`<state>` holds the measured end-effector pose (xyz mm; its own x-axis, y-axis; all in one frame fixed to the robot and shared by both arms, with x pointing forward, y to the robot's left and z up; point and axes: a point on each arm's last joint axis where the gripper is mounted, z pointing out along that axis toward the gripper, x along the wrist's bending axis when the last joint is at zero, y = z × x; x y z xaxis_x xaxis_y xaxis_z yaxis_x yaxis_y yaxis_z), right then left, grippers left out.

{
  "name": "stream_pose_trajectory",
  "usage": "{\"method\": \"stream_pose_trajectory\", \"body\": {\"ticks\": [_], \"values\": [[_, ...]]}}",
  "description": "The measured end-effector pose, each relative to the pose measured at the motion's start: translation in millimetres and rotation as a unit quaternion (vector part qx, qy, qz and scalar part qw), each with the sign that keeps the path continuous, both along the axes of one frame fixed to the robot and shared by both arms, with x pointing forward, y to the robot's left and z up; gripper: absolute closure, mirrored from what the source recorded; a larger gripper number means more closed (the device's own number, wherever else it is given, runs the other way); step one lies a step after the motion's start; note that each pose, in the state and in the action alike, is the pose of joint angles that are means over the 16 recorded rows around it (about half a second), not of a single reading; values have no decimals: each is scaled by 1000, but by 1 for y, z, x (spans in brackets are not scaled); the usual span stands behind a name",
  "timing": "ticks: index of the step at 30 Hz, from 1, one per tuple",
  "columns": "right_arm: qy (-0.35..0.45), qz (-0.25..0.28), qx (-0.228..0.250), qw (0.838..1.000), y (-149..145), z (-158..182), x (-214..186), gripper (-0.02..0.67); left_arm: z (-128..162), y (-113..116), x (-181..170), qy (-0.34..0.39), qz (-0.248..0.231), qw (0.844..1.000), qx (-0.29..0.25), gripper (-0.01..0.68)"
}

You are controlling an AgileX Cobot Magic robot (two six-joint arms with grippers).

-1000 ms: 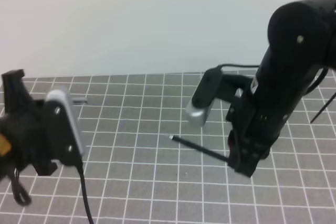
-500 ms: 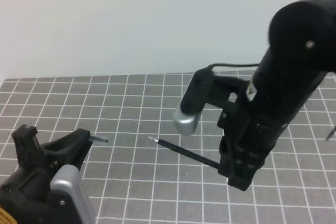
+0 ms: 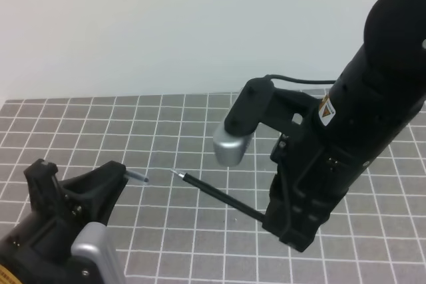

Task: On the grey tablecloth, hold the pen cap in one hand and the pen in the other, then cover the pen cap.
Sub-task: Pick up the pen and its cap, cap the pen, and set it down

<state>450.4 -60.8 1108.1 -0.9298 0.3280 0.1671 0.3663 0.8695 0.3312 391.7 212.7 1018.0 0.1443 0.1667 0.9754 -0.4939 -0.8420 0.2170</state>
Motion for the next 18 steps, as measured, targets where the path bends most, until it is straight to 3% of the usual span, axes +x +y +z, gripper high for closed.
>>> {"method": "stream_pose_trajectory", "body": {"ticks": [18], "values": [[18,-5,2,1000,7,-4,-4,652,4,-3,-1,-30,-19,999,17,672]]}}
